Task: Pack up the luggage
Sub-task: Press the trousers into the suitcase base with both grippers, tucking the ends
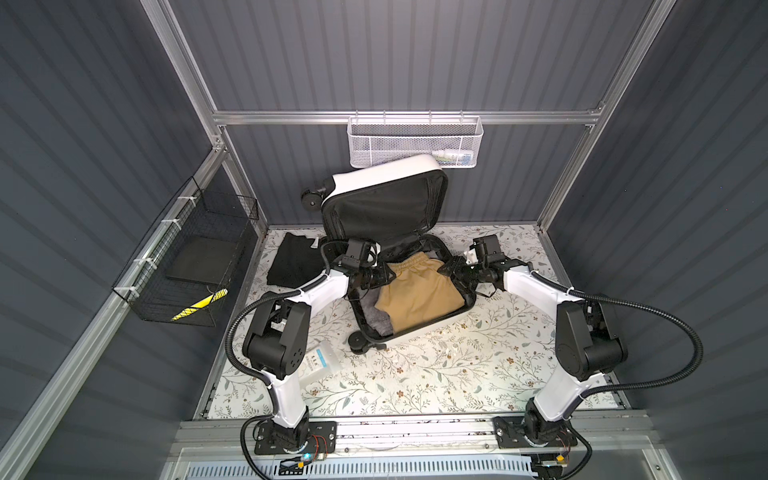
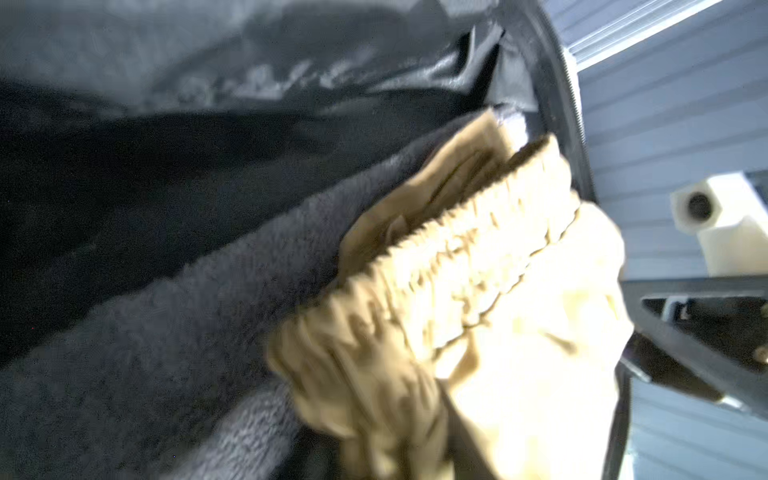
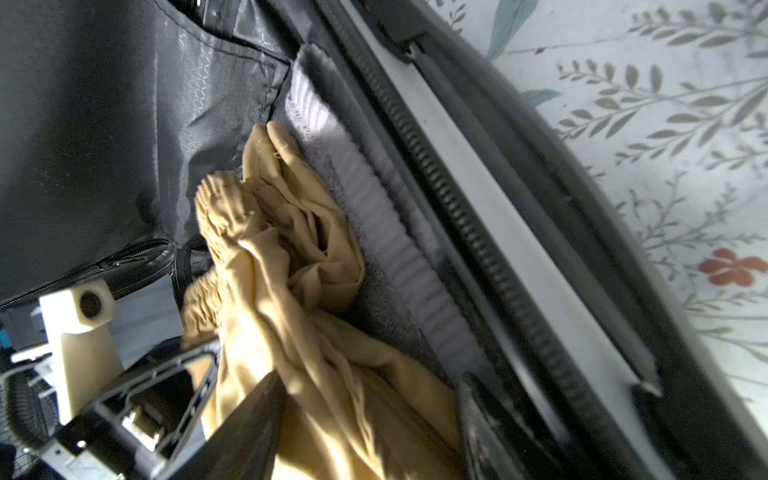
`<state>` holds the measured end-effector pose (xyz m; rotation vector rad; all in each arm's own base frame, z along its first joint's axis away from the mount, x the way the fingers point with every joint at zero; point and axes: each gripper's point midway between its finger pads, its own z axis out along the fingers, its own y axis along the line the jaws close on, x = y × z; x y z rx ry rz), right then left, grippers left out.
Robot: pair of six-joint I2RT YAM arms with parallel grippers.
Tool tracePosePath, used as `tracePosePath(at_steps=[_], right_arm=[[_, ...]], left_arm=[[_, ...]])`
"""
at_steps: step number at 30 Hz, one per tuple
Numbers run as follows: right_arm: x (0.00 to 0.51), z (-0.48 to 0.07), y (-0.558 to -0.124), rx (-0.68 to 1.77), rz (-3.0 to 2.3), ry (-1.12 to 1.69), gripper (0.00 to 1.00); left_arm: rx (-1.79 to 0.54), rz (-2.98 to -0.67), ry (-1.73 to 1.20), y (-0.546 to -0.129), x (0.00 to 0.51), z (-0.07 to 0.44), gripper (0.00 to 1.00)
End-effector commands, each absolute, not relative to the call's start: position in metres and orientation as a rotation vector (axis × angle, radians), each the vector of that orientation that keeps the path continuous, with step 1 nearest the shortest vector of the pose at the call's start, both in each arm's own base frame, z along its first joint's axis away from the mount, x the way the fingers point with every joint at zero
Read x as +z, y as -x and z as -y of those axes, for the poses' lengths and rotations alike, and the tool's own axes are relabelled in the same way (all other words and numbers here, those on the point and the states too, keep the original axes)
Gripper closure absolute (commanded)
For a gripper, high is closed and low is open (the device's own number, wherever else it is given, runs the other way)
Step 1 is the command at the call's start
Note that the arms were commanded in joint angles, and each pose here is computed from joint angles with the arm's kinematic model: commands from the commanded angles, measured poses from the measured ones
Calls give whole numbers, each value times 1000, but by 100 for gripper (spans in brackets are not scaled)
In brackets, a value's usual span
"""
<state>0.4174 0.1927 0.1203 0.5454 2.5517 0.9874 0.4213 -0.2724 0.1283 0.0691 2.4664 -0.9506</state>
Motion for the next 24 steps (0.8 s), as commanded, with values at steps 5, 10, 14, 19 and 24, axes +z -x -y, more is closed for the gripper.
tracePosePath(at_steps=[5,10,14,19,24], right_arm=[[108,-199,-415,990,-2596,-537,33],[108,-207,-418,1000,-2606,-517,33],[112,-214,-422,1017,-2604,-502,32],[131,-213,-429,1003,-2572,-463,28],[162,-203,-435,938,-2529,-419,23]], left_arm=[[-896,-2272,-153,-443,194,271,100],[-829,-2310,-139,-449,181,260,100],[-774,-2336,-101,-452,166,245,100],[-719,-2388,-79,-455,145,229,100],[-676,-2441,-67,-454,126,220,44]])
